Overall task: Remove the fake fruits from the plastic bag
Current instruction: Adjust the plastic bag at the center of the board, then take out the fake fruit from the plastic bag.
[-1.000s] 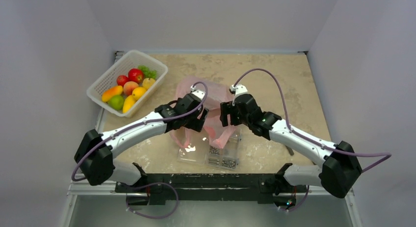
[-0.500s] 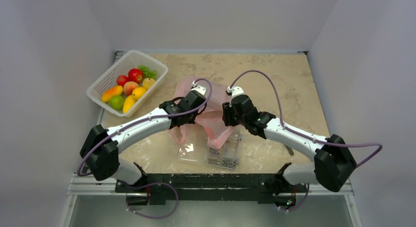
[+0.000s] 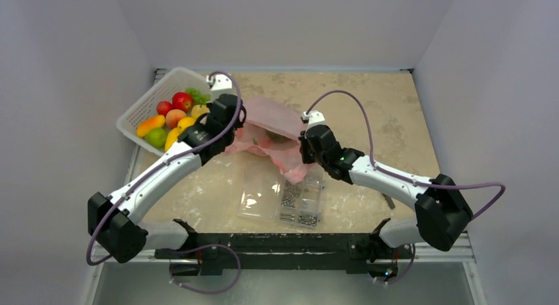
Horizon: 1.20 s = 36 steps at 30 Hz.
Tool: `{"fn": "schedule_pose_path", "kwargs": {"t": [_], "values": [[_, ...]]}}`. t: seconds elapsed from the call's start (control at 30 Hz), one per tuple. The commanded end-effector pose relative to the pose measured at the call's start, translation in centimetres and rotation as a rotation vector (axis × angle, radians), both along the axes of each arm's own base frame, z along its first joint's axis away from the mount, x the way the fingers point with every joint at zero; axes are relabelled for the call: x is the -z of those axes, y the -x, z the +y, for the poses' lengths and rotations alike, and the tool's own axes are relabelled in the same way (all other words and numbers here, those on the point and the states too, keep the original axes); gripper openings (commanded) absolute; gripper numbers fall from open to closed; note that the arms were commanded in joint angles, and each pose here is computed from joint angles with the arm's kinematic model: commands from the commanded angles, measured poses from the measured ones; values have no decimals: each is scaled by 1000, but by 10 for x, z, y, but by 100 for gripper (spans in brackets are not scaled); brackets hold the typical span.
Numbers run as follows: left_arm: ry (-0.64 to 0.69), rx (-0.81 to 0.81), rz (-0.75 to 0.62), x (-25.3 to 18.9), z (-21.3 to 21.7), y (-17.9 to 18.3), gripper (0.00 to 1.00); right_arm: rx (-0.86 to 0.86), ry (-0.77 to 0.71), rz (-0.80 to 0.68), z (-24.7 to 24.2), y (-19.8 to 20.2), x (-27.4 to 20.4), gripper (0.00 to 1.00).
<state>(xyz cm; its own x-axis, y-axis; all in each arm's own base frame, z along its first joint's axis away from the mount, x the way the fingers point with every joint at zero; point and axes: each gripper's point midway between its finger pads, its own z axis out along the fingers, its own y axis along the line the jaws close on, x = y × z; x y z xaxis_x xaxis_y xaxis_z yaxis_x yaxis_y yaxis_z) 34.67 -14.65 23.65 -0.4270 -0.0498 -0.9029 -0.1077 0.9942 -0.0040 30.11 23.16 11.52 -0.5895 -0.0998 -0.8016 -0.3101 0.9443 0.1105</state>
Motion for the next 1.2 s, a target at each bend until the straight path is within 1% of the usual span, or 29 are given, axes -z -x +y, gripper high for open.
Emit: {"fn": "schedule_pose_path", "kwargs": {"t": [0.0, 0.07, 0.13, 0.17, 0.2, 0.27, 0.3, 0.37, 0.4, 0.43, 0.5, 0.53, 0.6, 0.63, 0.67, 0.7, 0.73, 0.8, 0.83, 0.87, 0.93, 1.07, 1.17], "values": [[110, -167, -189, -69, 50, -29, 0, 79, 10, -86, -6, -24, -31, 0], [112, -116, -173, -71, 47, -25, 0, 57, -1, -103, 0, -27, -41, 0], [142, -16, -144, -66, 35, -17, 0, 36, -8, -114, 5, -30, -49, 0], [151, 21, -99, -58, 31, -9, 0, 20, -9, -117, 8, -30, -51, 0], [163, 54, -39, -50, 28, -1, 3, 4, -16, -120, 11, -31, -53, 0], [177, 92, 52, -40, 25, 17, 30, -27, -20, -122, 17, -31, -56, 0], [199, 133, 77, -39, 20, 28, 38, -48, -29, -120, 22, -30, -58, 0], [294, 256, 59, -48, 5, 52, 50, -82, -42, -116, 28, -29, -64, 0], [344, 319, 47, -52, -3, 65, 61, -86, -42, -117, 28, -29, -65, 0], [401, 379, 46, -56, -11, 79, 66, -88, -43, -119, 29, -29, -68, 0], [502, 474, 52, -62, -26, 101, 67, -102, -50, -115, 31, -28, -70, 0], [558, 518, 54, -65, -35, 108, 67, -108, -58, -114, 32, -26, -71, 0], [668, 588, 74, -62, -56, 118, 58, -118, -76, -106, 34, -23, -71, 0], [715, 617, 79, -62, -68, 121, 55, -122, -84, -103, 35, -21, -71, 0], [732, 636, 76, -60, -79, 122, 53, -128, -95, -103, 36, -20, -72, 0], [739, 635, 79, -56, -88, 121, 50, -134, -101, -99, 36, -18, -71, 0], [738, 599, 95, -49, -93, 116, 47, -137, -106, -97, 37, -17, -71, 0], [753, 543, 123, -38, -104, 107, 38, -140, -110, -93, 35, -13, -70, 0], [767, 519, 118, -34, -109, 99, 35, -141, -112, -94, 34, -12, -70, 0], [776, 485, 127, -27, -112, 93, 34, -142, -111, -96, 32, -10, -70, 0], [800, 473, 112, -24, -122, 79, 28, -137, -111, -100, 29, -7, -68, 0], [797, 461, 159, -3, -145, 55, 24, -149, -108, -104, 25, -2, -66, 0], [828, 473, 151, 3, -165, 36, 21, -158, -108, -111, 23, 0, -64, 0]]}}
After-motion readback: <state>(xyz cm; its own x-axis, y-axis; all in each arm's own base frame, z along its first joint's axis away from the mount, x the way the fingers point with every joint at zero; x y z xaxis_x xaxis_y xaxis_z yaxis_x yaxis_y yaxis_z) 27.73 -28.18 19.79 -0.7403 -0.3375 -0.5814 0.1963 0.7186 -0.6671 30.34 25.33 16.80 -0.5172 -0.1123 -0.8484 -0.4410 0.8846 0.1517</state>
